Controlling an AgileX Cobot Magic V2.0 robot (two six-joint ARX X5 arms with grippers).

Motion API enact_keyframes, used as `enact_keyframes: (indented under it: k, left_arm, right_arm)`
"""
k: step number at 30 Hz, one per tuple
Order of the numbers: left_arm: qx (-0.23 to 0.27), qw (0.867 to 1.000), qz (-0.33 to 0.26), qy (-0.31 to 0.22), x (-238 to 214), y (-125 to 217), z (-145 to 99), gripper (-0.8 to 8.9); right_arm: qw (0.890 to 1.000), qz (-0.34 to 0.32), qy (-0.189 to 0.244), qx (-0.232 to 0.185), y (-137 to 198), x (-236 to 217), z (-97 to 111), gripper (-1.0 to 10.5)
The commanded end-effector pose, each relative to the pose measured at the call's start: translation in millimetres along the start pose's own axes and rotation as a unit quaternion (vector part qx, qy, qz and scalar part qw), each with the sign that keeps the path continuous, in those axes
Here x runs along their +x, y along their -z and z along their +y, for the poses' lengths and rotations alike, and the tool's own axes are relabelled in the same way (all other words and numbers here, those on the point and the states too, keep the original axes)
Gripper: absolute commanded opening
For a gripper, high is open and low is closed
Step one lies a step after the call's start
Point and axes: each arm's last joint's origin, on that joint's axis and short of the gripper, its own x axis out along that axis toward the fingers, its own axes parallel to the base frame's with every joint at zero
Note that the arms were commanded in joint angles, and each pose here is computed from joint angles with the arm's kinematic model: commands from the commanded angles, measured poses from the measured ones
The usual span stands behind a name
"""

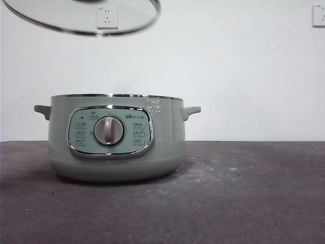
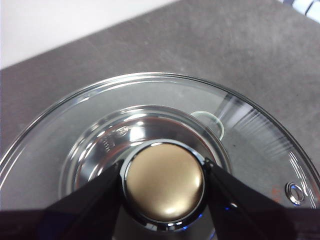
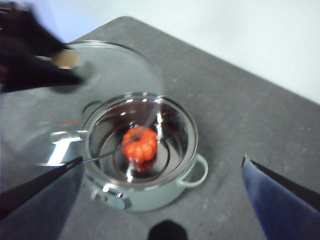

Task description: Pick up the pumpkin,open the lid,put the pumpkin in the pot,close the lid

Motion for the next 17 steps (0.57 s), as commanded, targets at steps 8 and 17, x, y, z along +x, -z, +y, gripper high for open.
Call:
enact_keyframes:
  k: [8, 17]
  left_arm:
    - [0.035, 0.999, 0.02, 0.001, 60.3, -3.4, -1.6, -0.09]
    - [0.029, 0.998, 0.046, 0.005, 106.1, 5.6, 7.1, -0.09]
  right_arm:
    - [0.999, 0.032, -0.004, 0.006, 8.6, -8.7, 0.7, 6.0]
    - [0.999, 0.032, -0.004, 0.006, 8.6, -8.9, 0.7, 6.0]
